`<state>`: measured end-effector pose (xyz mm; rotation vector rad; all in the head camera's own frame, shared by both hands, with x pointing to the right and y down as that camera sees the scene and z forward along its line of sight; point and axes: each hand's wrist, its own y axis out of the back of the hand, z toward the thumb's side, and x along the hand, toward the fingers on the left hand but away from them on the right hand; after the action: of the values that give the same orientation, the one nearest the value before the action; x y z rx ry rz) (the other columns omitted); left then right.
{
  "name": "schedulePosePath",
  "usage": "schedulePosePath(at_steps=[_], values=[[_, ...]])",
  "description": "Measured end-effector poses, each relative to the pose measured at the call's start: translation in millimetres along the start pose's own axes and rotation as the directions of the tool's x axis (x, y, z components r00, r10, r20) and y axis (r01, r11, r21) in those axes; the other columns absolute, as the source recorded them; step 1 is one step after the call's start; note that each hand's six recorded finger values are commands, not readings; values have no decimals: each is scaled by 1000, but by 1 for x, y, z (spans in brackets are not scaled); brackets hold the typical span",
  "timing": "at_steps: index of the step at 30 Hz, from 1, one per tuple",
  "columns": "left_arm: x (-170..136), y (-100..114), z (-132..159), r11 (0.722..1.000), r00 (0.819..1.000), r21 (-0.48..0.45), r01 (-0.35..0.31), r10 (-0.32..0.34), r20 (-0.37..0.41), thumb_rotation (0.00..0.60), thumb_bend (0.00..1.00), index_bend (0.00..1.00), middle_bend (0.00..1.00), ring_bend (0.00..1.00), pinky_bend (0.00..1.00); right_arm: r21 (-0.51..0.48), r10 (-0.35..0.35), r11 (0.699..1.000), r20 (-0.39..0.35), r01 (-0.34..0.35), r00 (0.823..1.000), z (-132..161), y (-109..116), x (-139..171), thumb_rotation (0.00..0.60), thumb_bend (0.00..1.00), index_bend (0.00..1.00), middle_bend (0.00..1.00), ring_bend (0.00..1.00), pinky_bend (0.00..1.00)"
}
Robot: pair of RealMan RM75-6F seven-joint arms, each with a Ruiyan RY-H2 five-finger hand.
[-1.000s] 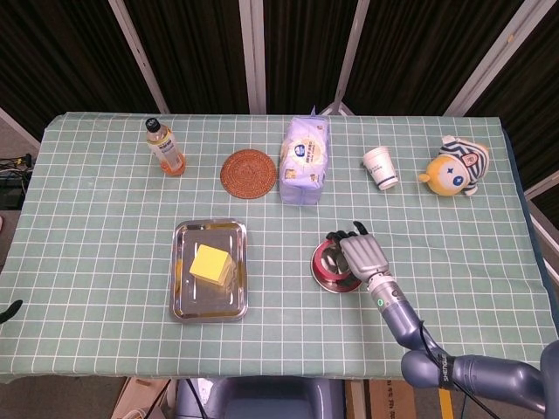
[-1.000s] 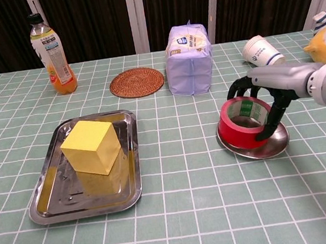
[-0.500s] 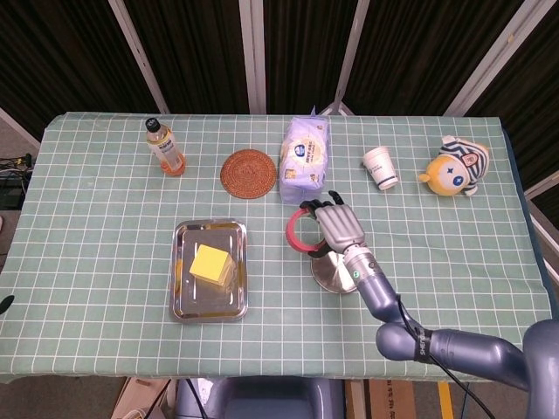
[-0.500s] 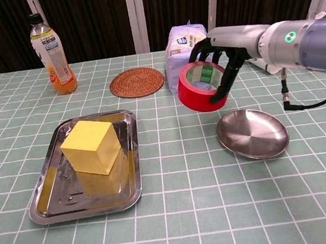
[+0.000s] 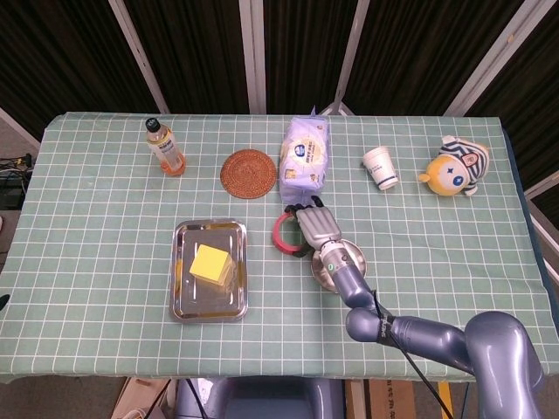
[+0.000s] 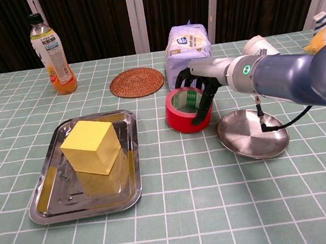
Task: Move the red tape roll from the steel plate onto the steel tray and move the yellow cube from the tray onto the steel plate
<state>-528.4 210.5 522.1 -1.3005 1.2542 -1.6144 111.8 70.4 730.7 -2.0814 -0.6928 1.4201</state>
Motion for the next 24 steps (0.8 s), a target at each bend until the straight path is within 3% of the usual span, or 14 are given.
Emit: schedulePosePath(at_steps=[3, 6, 15, 19, 24], values=[[0, -1, 1, 1000, 1000, 1, 2, -2, 4, 600, 162, 148, 0, 0, 64, -18, 33, 999, -16, -34, 999, 2, -5, 2, 600, 62, 0, 12, 58, 0], [1, -3, 2, 1000, 1000, 0, 8, -8, 7, 600, 163, 148, 0, 0, 64, -54, 29, 998, -34, -31, 999, 6, -4, 5, 600, 33, 0, 0, 10, 0], [5, -6, 6, 1000, 1000, -3, 19, -19, 23, 600, 163, 148, 0, 0, 64, -46, -33, 998, -38, 31, 999, -5, 22, 32, 600, 19, 0, 0, 0, 0], [4, -7, 11, 999, 998, -21, 26, -24, 56, 600, 162, 148, 0, 0, 64, -11, -89, 996, 1, 89, 996, -33, 43, 64, 600, 19, 0, 0, 0, 0], [0, -7, 20, 998, 994, -40, 38, -34, 106, 600, 162, 147, 0, 0, 65, 4, -136, 991, 103, 136, 985, -98, 55, 138, 600, 19, 0, 0, 0, 0]])
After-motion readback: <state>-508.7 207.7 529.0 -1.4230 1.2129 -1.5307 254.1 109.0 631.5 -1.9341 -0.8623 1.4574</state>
